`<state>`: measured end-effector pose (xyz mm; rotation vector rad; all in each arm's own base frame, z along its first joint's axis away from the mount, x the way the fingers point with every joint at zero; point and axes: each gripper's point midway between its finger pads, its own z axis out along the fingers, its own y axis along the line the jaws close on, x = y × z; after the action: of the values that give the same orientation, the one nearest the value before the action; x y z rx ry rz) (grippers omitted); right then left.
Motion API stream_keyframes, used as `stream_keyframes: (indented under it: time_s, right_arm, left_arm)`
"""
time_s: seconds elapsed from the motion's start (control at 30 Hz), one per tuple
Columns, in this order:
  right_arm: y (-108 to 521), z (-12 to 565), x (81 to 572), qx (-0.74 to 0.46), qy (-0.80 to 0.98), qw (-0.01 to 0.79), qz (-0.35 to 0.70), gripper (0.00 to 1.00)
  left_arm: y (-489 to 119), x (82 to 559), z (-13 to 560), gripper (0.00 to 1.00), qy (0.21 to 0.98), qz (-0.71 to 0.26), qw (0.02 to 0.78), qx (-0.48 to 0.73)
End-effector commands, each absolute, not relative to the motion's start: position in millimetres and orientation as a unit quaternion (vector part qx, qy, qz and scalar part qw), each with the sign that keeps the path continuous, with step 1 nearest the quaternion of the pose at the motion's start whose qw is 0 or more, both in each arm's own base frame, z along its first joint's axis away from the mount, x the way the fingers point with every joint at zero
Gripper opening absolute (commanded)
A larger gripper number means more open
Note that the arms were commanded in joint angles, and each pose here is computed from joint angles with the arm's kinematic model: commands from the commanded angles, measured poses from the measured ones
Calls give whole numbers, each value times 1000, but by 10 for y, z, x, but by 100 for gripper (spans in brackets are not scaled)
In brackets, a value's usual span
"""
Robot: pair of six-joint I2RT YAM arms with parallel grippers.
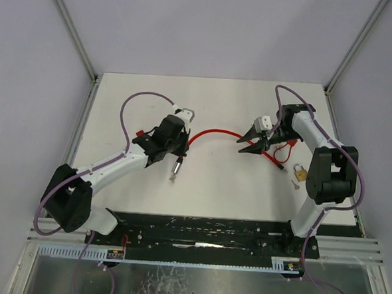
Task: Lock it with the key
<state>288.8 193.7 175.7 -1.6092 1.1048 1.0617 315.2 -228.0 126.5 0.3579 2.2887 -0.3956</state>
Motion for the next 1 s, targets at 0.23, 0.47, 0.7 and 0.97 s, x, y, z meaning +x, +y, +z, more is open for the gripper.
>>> stream_keyframes:
  time_s: [0.23,0.47,0.7,0.97]
  right_arm:
    - [1732,2096,3307,-614,584,481,225,59]
    - [1788,2121,3135,-628,564,482,237,62]
    - [1743,2104,3224,-601,599,477,229,69]
    - [1719,1884,3156,-578,620,469,248,80]
  left_arm:
    - [-2468,3227,1456,0,874,-213,414,137]
    - [-2471,3193,1410,0,877,-215,406,139]
    - [-2410,3166,1446,0,874,-210,416,136]
    - [-2438,3172,1482,0,867,-220,424,138]
